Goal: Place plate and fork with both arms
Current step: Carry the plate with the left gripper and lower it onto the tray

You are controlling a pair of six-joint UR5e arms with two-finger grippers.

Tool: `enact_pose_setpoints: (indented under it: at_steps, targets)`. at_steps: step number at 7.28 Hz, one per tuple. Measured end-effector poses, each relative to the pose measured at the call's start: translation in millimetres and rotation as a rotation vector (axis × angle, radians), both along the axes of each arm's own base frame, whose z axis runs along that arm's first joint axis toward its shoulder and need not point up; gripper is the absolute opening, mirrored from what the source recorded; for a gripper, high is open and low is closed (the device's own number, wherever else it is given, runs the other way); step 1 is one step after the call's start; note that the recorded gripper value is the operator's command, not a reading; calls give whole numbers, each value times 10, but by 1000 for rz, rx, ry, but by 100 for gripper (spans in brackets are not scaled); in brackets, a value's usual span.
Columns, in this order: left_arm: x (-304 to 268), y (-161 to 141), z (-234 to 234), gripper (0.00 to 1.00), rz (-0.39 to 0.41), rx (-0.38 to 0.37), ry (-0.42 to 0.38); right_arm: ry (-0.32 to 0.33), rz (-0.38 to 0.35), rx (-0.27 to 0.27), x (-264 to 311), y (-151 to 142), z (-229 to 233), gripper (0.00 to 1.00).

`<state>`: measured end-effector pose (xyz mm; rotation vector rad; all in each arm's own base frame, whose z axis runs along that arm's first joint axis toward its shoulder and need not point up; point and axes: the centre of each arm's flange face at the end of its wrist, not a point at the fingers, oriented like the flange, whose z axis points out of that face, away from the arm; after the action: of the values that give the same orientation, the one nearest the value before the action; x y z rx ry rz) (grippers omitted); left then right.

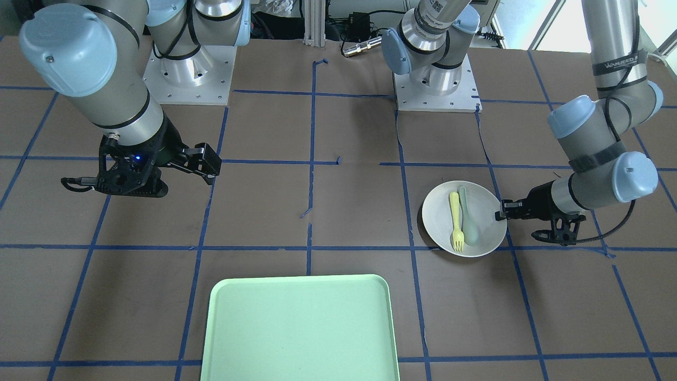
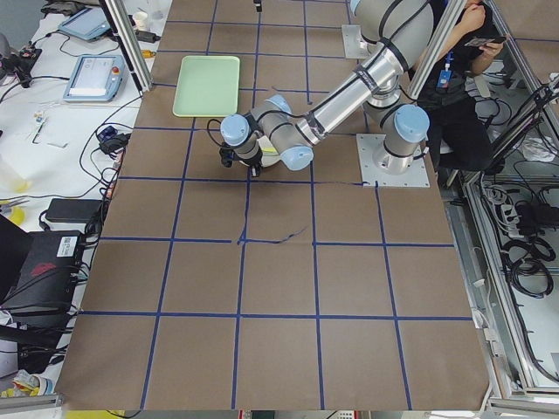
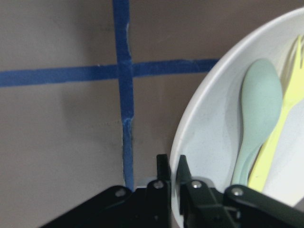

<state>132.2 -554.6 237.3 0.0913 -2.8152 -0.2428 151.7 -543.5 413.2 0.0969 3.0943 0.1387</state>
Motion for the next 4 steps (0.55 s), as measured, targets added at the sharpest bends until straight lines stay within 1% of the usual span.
enact_pose_setpoints:
  at_steps: [1, 2, 3, 4]
  targets:
    - [-40, -185, 265, 0, 73, -3, 53, 0, 3, -9, 0, -10, 9, 100]
    - [-216, -392, 465, 0, 147, -10, 109, -1, 6, -12, 0, -13, 10, 100]
    - [-575, -645, 574, 0, 208, -24, 150, -1, 7, -11, 0, -15, 4, 100]
    - [-1103, -926, 582, 0, 231, -50, 175, 0, 8, -9, -1, -13, -1, 100]
